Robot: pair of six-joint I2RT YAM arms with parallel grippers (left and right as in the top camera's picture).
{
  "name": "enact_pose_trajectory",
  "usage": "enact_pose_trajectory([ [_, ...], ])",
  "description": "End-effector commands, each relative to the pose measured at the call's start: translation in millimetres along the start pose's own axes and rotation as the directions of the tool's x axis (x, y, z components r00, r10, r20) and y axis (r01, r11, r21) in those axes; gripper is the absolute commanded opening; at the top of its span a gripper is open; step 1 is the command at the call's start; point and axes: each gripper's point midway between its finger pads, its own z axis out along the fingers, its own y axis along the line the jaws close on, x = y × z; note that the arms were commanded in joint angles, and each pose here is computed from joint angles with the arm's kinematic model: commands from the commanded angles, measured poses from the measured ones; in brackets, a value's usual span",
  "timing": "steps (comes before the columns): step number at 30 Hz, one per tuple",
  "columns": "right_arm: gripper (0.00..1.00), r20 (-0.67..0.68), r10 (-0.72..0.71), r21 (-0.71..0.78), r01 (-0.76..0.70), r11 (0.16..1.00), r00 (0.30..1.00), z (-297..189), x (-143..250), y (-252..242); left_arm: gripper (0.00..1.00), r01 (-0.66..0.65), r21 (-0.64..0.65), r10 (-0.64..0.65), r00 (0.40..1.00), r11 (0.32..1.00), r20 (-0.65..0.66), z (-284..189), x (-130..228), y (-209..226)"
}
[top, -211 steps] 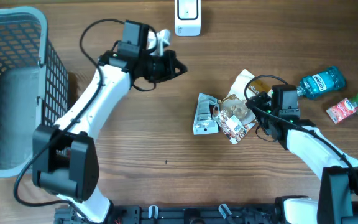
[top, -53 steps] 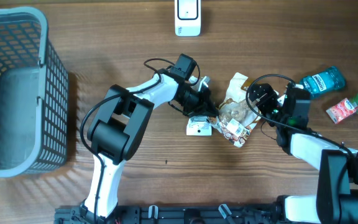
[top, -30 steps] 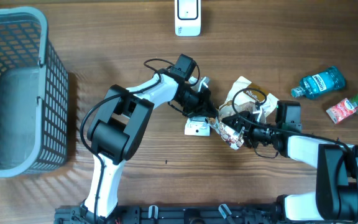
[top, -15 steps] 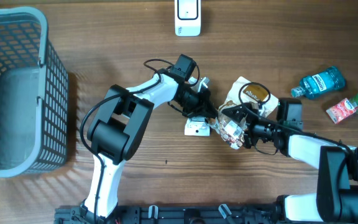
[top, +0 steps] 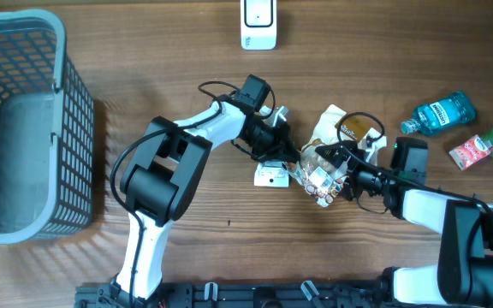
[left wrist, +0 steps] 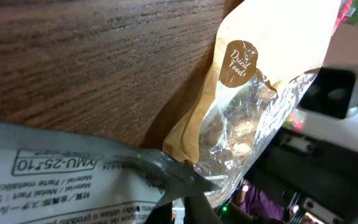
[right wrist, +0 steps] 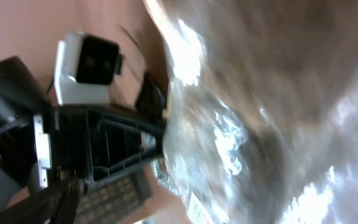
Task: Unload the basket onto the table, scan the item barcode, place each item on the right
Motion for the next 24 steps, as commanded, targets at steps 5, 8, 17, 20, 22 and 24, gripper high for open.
enact_pose_trajectory([
  [5,0.99,0.425,-0.171,0.682,-0.191,0.706,0.889,-67.7,-47.4,-166.9,0.04,0.078,-0.122,-0.078,0.997,0.989,0.007,14.3,1.2,45.2],
  [8,0.98,0.411,-0.16,0.676,-0.182,0.714,0.897,-64.6,-45.4,-165.6,0.04,0.078,-0.121,-0.078,0.997,0.99,0.007,14.3,1.2,45.1],
  [17,0.97,0.326,-0.075,0.597,-0.144,0.789,0.942,-44.1,-26.7,-154.4,0.04,0.079,-0.121,-0.078,0.997,0.989,0.007,14.3,1.3,45.1],
  [20,0.97,0.294,-0.047,0.569,-0.136,0.811,0.955,-38.1,-19.9,-150.1,0.04,0.079,-0.122,-0.079,0.997,0.989,0.007,14.3,1.3,45.2],
  [22,0.97,0.287,-0.036,0.557,-0.136,0.819,0.957,-36.2,-18.0,-148.3,0.04,0.079,-0.122,-0.078,0.997,0.989,0.007,14.3,1.3,45.1],
  [24,0.96,0.28,-0.02,0.539,-0.139,0.831,0.96,-33.6,-16.2,-145.5,0.04,0.079,-0.121,-0.079,0.997,0.989,0.007,14.3,1.4,45.1],
])
